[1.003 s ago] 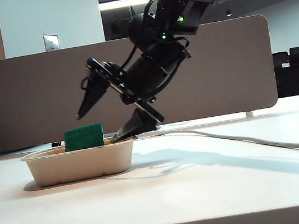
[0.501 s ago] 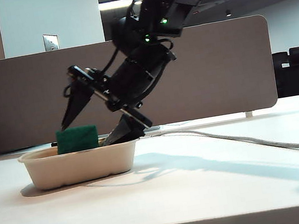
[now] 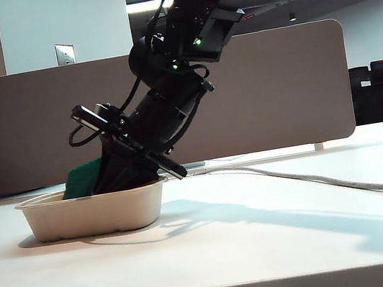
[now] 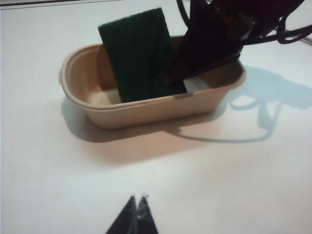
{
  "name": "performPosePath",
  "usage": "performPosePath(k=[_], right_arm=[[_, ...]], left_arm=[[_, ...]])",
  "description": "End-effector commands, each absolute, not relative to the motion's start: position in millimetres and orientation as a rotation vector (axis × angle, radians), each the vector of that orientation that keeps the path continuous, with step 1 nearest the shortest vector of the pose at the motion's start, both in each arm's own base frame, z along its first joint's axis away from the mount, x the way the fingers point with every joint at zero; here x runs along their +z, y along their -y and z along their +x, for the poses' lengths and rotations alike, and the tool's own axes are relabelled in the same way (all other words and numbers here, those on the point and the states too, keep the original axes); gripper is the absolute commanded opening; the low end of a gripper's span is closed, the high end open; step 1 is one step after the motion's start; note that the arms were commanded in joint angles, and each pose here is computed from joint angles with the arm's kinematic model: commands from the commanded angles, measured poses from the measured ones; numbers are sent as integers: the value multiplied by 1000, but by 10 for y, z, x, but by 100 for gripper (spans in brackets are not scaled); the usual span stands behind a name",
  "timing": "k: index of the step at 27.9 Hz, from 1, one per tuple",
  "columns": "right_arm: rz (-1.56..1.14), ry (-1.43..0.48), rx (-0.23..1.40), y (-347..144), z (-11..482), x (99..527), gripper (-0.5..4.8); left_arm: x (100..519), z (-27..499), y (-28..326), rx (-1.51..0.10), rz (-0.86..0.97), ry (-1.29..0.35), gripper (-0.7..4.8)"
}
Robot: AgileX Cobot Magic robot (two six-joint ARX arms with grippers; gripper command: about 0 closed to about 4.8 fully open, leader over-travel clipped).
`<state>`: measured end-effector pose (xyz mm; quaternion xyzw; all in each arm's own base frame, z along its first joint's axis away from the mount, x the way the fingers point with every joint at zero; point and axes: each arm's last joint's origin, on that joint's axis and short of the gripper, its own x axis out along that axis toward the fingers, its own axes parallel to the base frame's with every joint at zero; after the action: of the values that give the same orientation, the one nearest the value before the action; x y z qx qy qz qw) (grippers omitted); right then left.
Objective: Take out the cleaning sponge from the paper lunch box and place it on the table.
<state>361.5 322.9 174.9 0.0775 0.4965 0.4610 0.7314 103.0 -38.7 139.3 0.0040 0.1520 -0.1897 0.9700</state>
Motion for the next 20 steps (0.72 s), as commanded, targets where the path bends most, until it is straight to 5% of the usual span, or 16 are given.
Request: performPosePath(k=[1, 11, 15, 20], right_arm=[[178, -1063, 1030, -3231, 3637, 1790, -7], [172, -831, 1031, -2940, 3580, 2675, -7], [-263, -687, 717, -2600, 3316, 3169, -7], [-633, -803, 395, -2321, 3083, 3243, -7]], left_arm=[[1406, 1033, 387, -384, 7, -296, -5], [1408, 1033, 387, -384, 7, -294, -5], [1409, 1032, 387, -384, 6, -293, -5], [1434, 1022, 383, -385, 2, -266, -6]])
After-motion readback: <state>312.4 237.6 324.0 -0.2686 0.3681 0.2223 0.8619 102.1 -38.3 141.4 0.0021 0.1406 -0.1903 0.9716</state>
